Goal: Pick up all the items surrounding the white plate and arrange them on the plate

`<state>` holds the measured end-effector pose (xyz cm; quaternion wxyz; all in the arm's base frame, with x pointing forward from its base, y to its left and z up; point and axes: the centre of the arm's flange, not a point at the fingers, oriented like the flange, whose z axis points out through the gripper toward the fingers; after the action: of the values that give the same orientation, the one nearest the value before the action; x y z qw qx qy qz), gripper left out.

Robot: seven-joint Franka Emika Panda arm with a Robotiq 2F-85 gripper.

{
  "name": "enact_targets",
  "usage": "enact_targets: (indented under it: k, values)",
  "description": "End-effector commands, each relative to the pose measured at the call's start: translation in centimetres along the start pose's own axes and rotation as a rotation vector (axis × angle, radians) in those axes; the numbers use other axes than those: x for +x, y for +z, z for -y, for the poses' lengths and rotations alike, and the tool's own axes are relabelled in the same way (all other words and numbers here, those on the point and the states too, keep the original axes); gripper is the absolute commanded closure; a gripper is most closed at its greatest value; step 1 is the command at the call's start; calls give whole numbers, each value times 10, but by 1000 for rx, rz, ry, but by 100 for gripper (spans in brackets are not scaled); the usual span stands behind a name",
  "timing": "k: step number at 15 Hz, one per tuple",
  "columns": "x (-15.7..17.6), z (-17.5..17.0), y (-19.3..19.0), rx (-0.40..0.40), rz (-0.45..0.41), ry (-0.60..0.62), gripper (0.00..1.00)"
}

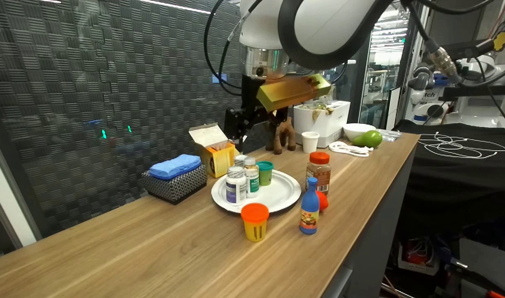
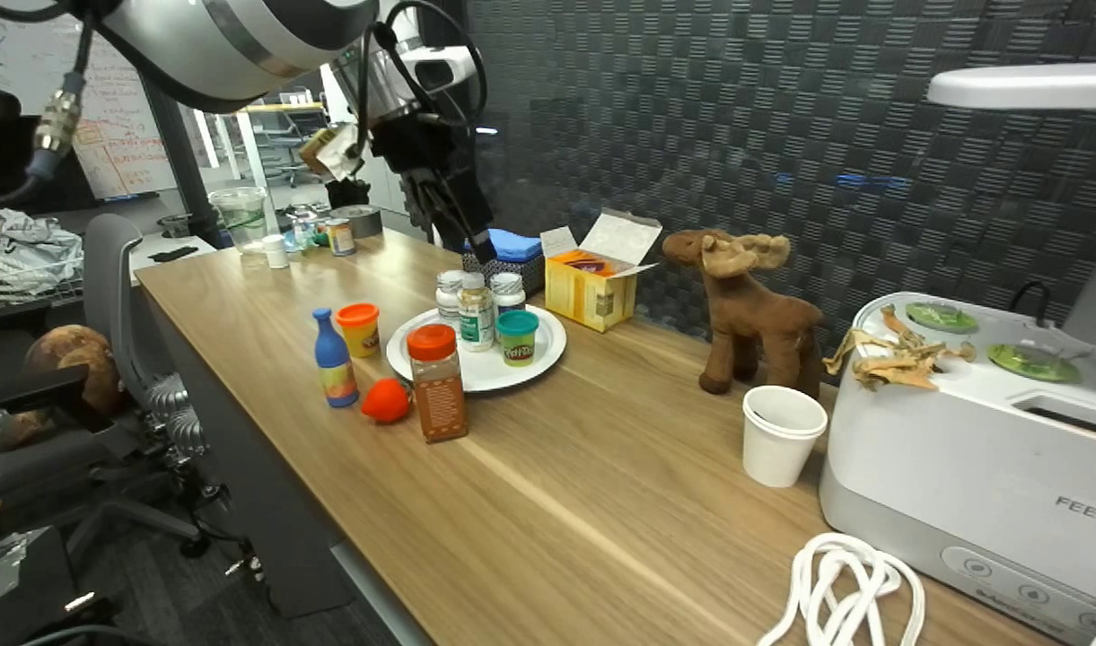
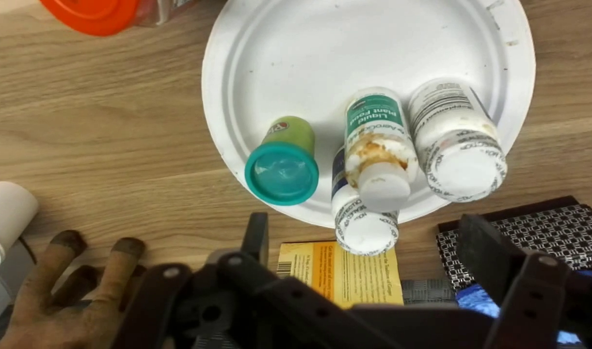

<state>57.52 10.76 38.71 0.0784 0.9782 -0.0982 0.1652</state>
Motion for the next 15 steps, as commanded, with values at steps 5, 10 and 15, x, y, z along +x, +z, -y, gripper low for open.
enact_targets:
  k: [5, 10, 15]
  values:
    - [-47, -40, -65, -32, 47, 110, 0]
    - [-95, -72, -79, -64, 113, 238, 0]
    - [-104, -94, -62, -61, 102, 331, 0]
